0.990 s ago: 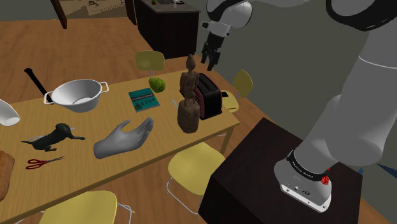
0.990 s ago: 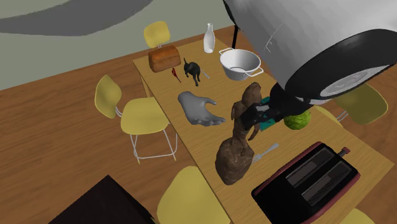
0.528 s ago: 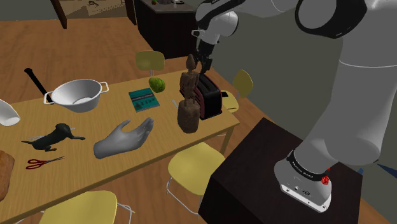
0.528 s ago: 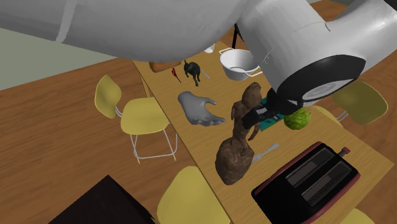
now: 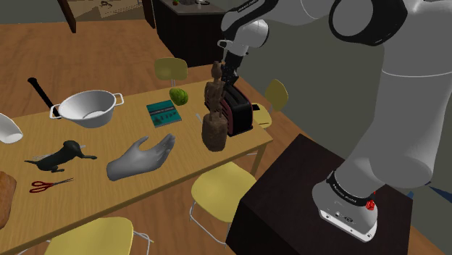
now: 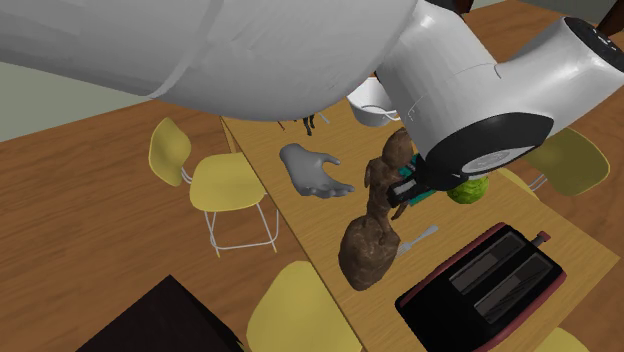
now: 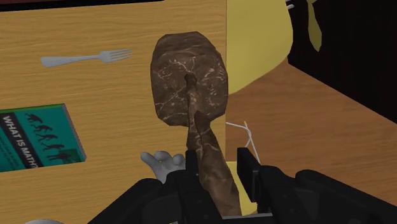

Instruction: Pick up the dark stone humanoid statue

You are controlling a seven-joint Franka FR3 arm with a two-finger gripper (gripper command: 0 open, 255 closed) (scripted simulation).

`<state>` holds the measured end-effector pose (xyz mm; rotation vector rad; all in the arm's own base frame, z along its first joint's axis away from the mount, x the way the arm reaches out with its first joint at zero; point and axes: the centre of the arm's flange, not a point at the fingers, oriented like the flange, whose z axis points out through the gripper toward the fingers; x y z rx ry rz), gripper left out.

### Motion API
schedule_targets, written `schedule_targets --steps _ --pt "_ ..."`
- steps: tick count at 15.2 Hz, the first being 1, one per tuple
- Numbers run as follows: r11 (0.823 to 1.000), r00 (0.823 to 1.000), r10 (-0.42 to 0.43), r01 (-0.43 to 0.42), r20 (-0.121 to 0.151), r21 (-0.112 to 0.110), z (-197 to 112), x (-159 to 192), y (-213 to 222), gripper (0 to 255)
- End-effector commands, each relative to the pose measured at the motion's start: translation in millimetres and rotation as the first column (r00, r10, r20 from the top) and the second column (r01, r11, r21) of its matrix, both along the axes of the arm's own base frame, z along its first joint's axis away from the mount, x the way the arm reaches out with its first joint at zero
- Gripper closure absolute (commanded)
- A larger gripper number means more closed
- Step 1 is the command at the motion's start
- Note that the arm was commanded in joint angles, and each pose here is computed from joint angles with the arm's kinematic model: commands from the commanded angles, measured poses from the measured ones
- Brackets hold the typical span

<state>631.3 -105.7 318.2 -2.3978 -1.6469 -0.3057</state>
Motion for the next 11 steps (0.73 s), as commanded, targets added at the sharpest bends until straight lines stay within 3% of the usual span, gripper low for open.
schedule_targets --steps 1,8,11 --pt "1.0 1.0 0.0 0.0 0.0 0.0 -0.4 0.0 0.1 255" --pt "1.0 1.0 0.0 0.0 0.0 0.0 0.1 -0.1 0.2 255" --pt "1.0 1.0 0.0 0.0 0.0 0.0 16.0 -0.1 0.2 255"
